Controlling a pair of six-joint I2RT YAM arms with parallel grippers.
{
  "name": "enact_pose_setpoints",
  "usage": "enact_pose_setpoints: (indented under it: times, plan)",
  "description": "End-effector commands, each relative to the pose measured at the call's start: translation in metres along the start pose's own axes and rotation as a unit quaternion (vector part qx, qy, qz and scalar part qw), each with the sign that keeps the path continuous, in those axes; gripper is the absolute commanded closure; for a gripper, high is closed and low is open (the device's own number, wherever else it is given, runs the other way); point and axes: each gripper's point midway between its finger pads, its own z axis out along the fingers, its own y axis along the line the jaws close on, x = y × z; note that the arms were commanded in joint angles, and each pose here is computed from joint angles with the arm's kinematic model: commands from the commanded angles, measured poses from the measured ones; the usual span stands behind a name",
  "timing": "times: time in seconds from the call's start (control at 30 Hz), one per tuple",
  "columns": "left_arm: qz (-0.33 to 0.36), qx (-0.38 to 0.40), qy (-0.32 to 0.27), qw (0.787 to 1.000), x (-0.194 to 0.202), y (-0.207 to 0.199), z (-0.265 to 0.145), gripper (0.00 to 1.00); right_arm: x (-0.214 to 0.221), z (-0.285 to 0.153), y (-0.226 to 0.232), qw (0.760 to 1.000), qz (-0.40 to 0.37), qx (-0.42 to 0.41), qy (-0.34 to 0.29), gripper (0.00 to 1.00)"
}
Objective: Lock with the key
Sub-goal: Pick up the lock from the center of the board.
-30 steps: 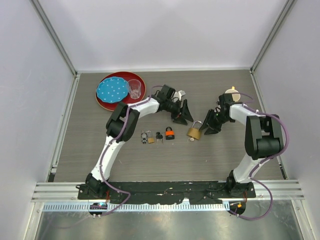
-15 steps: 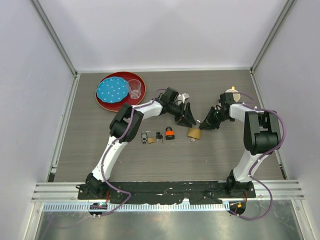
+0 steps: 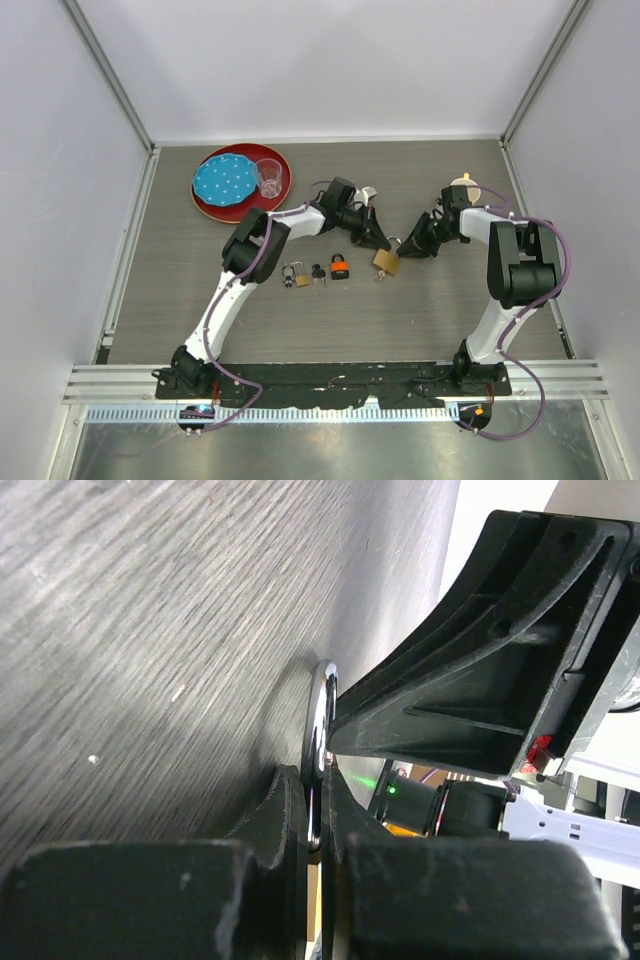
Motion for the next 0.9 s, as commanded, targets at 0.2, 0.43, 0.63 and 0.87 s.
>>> enact_pose_setpoints:
  times: [0.2,0.43,0.63,0.87]
  plan:
    - [0.117,0.091,-0.068,0.987,-0.038,-0.138,-0.048,1.0,-0.027,-0.082,0.055,0.993,-0.082,-0.013,-0.079,0.49]
    - [0.189,0.154,-0.103,0.964,-0.046,-0.227,-0.109,1.0,-0.047,-0.164,0.119,0.975,-0.145,-0.079,-0.149,0.34]
    - [0.224,0.162,-0.099,0.956,-0.031,-0.258,-0.153,1.0,-0.05,-0.203,0.162,0.957,-0.185,-0.138,-0.178,0.32]
    - [0.268,0.096,-0.071,0.956,0.015,-0.256,-0.197,1.0,-0.036,-0.209,0.203,0.929,-0.235,-0.257,-0.129,0.32]
